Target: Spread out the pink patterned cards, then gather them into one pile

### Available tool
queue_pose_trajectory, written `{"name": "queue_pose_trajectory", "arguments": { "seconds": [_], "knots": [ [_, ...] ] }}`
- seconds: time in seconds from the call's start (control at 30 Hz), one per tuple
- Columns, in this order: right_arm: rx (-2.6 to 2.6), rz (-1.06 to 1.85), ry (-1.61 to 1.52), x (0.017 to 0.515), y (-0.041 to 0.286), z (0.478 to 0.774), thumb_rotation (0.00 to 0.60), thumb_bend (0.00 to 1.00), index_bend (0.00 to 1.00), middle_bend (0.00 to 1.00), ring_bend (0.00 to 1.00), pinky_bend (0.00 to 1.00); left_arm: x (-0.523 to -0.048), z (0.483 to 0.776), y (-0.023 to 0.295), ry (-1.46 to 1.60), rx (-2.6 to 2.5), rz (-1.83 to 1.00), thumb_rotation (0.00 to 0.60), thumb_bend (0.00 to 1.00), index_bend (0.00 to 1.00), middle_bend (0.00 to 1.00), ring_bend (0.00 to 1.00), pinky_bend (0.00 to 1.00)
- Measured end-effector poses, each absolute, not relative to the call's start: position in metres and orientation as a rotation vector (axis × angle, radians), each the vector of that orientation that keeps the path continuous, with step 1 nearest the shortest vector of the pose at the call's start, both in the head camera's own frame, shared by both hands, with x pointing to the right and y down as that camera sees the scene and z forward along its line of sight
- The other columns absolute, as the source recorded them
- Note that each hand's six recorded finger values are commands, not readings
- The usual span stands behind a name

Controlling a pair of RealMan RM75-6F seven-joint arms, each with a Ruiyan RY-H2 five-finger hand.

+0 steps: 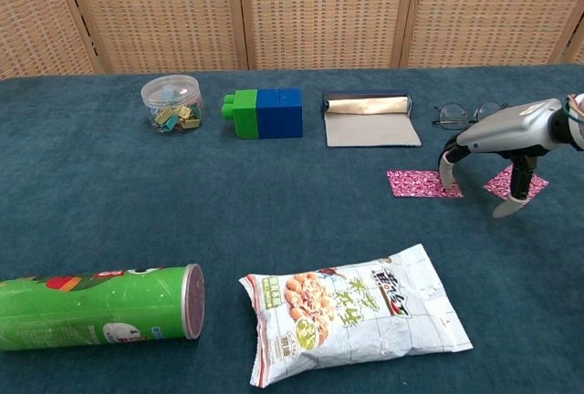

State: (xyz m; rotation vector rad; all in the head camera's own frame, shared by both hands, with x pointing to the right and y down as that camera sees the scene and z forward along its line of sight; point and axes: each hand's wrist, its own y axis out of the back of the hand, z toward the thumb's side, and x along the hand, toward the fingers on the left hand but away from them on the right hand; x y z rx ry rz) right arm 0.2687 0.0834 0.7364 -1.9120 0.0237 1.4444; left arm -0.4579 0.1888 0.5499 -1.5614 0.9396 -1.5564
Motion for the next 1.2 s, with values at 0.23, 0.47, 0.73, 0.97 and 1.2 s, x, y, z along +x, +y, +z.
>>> {"name": "queue_pose_trajectory", "arguments": {
  "seconds": [0.23,0.47,0.73,0.97,1.2],
  "knots": [
    [-1.927,1.436,0.044,0.272,0.092,0.731,0.600,0.26,0.28,0.18,0.00,0.00,-0.455,0.550,0.188,0.934,-1.566,-1.549,0.600,0.04,0.00,0.00,0.00,0.00],
    [-1.952,1.418,0.063,0.273,0.104,0.723,0.600,0.26,0.28,0.18,0.00,0.00,-0.453,0.550,0.187,0.931,-1.567,-1.543,0.600,0.04,0.00,0.00,0.00,0.00],
    [-1.980,1.399,0.091,0.274,0.120,0.715,0.600,0.26,0.28,0.18,0.00,0.00,-0.453,0.549,0.187,0.931,-1.564,-1.543,0.600,0.05,0.00,0.00,0.00,0.00],
    [-2.003,1.378,0.099,0.276,0.131,0.705,0.600,0.26,0.28,0.18,0.00,0.00,-0.451,0.549,0.187,0.929,-1.565,-1.537,0.600,0.05,0.00,0.00,0.00,0.00],
    [-2.008,1.334,0.030,0.271,0.124,0.693,0.600,0.24,0.30,0.18,0.00,0.00,-0.450,0.548,0.187,0.930,-1.565,-1.531,0.600,0.05,0.00,0.00,0.00,0.00]
  ]
}}
